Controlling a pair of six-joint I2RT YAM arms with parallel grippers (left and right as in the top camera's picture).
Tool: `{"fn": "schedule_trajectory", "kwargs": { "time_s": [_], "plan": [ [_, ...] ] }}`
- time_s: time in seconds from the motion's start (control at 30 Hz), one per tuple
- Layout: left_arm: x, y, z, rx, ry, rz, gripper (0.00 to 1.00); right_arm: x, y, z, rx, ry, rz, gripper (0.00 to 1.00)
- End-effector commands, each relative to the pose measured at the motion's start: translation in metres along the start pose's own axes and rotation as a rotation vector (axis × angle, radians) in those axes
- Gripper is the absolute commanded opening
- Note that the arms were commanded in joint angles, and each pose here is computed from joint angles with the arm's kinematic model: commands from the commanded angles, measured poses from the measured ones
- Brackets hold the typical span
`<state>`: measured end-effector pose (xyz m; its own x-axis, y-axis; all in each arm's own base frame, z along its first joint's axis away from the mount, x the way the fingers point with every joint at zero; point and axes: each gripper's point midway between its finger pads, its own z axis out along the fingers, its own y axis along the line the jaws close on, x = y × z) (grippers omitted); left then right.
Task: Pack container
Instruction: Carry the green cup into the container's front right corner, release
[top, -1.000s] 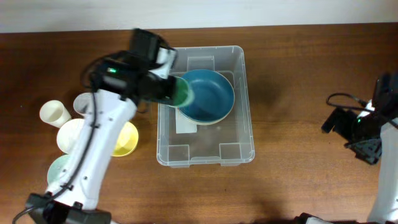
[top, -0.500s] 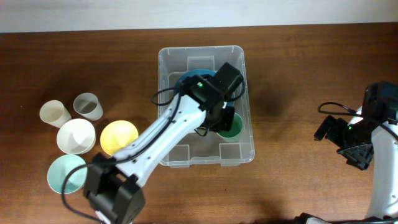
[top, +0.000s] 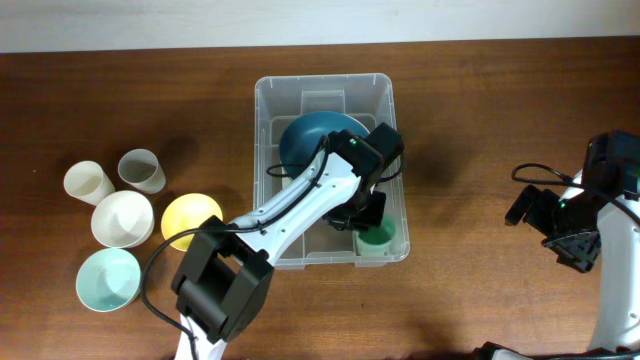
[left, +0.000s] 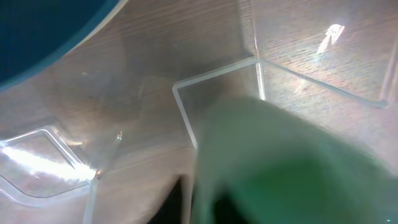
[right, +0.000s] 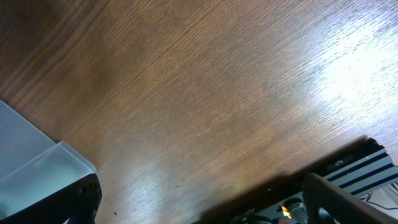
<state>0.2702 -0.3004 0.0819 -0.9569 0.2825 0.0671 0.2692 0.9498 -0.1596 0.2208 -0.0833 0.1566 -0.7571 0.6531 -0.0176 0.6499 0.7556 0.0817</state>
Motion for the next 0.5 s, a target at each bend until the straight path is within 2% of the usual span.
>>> {"fn": "schedule_trajectory", "kwargs": {
  "time_s": [0.0,0.07,0.2,0.37,0.47],
  "plan": [
    [0.002,-0.001,-0.001,0.011,0.010,0.027,0.50,0.000,-0.001,-0.002,-0.006,-0.015,-0.002,0.99],
    [0.001,0.000,-0.002,0.011,0.010,0.036,0.57,0.000,-0.001,-0.002,-0.006,-0.015,-0.003,0.99],
    [-0.011,0.013,-0.021,-0.031,-0.043,0.037,0.59,0.000,-0.001,-0.002,-0.006,-0.015,-0.003,0.99],
    [-0.041,0.044,-0.095,-0.077,-0.234,-0.014,0.63,-0.001,-0.001,-0.002,-0.007,-0.019,-0.003,0.99],
    [-0.051,0.076,-0.149,-0.107,-0.365,-0.081,0.74,-0.001,-0.001,-0.002,-0.007,-0.019,-0.003,0.99]
  ]
}}
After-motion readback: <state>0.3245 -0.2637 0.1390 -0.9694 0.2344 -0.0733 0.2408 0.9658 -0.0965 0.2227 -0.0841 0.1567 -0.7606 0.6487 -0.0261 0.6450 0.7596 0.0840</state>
